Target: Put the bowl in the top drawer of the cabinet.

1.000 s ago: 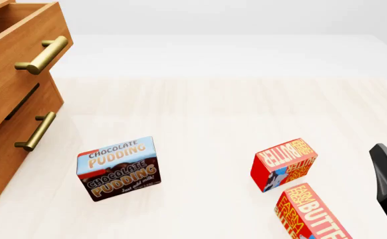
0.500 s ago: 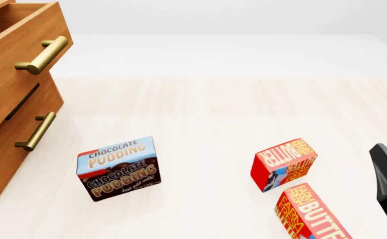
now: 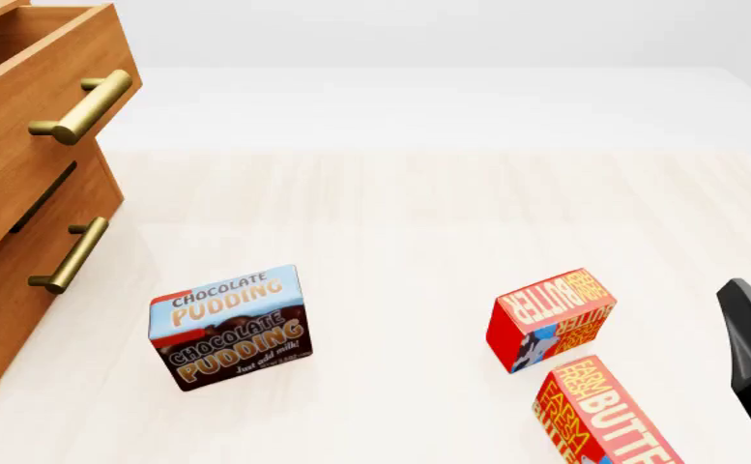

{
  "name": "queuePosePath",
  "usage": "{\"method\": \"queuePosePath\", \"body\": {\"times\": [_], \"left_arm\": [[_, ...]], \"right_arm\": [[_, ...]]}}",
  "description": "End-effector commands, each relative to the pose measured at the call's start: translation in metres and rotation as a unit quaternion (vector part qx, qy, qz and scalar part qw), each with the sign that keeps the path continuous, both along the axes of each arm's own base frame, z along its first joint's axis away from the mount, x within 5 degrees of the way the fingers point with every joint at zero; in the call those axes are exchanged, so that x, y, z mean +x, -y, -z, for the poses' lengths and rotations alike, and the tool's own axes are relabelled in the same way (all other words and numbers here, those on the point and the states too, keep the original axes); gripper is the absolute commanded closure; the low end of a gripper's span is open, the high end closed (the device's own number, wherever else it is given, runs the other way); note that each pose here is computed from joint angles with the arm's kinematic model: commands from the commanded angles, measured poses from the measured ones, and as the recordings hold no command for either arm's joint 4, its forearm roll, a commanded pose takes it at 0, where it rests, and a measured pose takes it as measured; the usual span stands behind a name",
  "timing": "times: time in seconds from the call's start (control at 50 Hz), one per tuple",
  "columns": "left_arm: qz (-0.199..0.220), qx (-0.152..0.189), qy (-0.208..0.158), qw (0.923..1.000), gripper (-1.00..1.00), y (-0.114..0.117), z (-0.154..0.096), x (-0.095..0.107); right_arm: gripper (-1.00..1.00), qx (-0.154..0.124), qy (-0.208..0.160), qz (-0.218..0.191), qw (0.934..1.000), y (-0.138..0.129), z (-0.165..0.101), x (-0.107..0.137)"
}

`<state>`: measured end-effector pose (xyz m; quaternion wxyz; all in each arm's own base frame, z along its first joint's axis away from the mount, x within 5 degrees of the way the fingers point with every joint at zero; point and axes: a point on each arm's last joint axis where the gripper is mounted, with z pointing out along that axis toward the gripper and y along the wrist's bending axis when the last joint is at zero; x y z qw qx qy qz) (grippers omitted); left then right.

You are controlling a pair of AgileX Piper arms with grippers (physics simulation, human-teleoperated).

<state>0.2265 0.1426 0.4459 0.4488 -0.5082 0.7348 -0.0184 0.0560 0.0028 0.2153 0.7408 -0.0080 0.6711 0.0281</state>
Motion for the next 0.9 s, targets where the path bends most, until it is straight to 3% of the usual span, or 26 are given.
{"method": "queuePosePath", "body": {"times": [0.02,0.1,0.12,0.6,0.9], "left_arm": [[0.003,-0.006,0.006,1.0000,1.00,0.005,0.004,0.000],[0.003,-0.003,0.008,1.0000,1.00,0.004,0.003,0.001],[0.009,-0.004,0.008,0.9999,-1.00,0.008,0.004,0.001],[0.021,0.015,-0.004,0.9997,-1.00,0.010,-0.005,-0.007],[0.031,0.035,-0.007,0.9989,-1.00,0.018,-0.020,-0.024]], "right_arm": [[-1.00,0.000,-0.001,0.000,1.0000,0.000,0.000,0.000],[-1.00,-0.001,-0.001,0.000,1.0000,0.000,0.000,0.000],[-1.00,-0.001,-0.001,0.000,1.0000,0.000,0.000,0.000],[-1.00,0.000,-0.001,-0.001,1.0000,0.000,0.000,0.000],[-1.00,0.001,0.000,-0.001,1.0000,0.000,0.000,0.000]]}}
